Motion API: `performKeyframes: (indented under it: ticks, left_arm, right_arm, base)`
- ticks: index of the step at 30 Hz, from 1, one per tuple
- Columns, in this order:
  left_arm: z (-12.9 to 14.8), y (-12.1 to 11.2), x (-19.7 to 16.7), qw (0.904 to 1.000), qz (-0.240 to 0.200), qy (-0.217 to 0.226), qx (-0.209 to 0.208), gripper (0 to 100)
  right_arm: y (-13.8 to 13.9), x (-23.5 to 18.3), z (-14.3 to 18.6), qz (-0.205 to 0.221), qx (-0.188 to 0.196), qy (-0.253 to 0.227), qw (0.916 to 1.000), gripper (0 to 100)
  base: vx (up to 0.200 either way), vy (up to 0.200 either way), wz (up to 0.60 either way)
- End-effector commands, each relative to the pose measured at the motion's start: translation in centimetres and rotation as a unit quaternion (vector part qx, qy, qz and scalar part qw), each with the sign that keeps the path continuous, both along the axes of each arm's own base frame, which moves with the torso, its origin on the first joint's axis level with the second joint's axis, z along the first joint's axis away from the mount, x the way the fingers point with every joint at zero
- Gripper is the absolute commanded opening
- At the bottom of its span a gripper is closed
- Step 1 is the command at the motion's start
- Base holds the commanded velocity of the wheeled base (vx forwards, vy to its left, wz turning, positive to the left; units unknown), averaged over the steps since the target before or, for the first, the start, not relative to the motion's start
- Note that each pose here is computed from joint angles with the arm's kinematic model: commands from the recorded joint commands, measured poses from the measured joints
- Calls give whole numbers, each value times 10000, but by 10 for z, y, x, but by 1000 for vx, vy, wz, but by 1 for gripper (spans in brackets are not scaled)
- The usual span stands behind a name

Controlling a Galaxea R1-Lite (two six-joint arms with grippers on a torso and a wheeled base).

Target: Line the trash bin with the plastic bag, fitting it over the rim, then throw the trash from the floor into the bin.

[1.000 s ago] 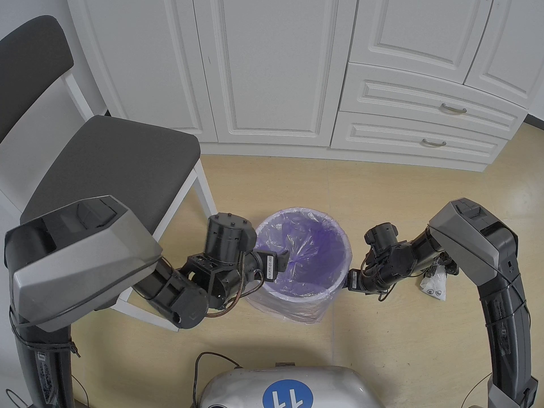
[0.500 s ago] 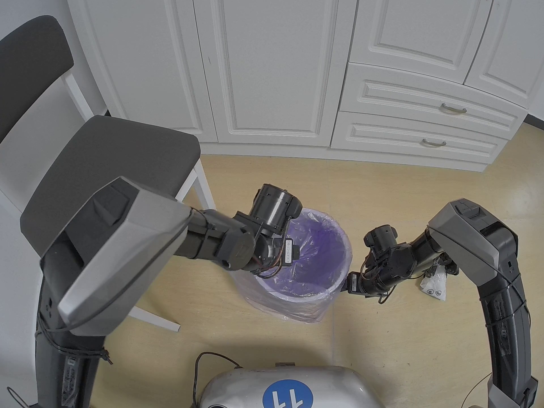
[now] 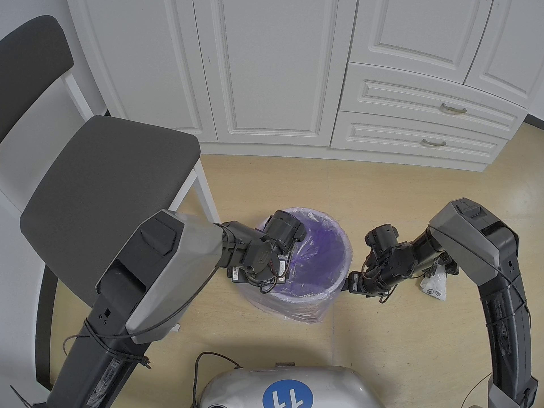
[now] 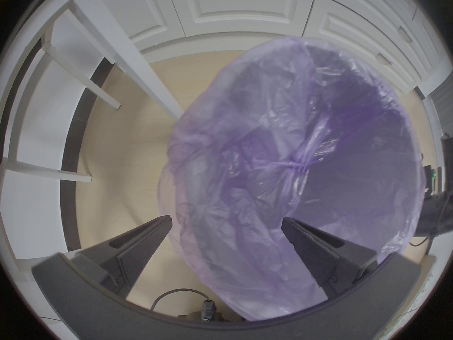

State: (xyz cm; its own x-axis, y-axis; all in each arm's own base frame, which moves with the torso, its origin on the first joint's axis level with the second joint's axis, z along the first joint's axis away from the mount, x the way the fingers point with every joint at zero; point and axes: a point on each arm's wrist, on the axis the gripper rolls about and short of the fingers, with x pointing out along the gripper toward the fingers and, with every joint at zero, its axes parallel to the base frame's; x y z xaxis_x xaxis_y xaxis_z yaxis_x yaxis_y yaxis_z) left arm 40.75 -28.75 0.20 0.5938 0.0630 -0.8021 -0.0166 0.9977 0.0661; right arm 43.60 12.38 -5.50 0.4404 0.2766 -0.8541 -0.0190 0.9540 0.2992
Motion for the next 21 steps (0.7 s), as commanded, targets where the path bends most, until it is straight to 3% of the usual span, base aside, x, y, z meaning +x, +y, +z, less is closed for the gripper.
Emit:
performKeyframes:
  ticks: [1,4,7,8,9,14,17,21]
  left_arm:
    - [-8,4,2,9998,98,90,118,100]
    - [15,4,-6,9998,118,83,103,100]
    - [15,5,-7,9998,130,107,112,100]
    - [39,2,-39,9998,-42,196,56,100]
    - [43,2,-45,9999,-95,124,4,100]
    - [51,-2,-77,9988,-455,-59,-187,100]
    - [57,-1,-108,9948,-954,143,-328,100]
    - [56,9,-126,9898,-1350,415,-164,100]
  right_arm:
    - [0,0,0,1,11,-11,10000,100]
    - [0,0,0,-6,15,-9,10000,100]
    - [0,0,0,-6,15,-9,10000,100]
    - [0,0,0,-6,15,-9,10000,100]
    - [0,0,0,-6,15,-9,10000,100]
    - [0,0,0,-6,15,-9,10000,100]
    - [-1,0,0,-14,12,-2,10000,100]
    - [-1,0,0,-14,8,13,10000,100]
  base:
    - [0,0,0]
    - [0,0,0]
    - [0,0,0]
    - [0,0,0]
    - [0,0,0]
    - [0,0,0]
    - [0,0,0]
    - [0,0,0]
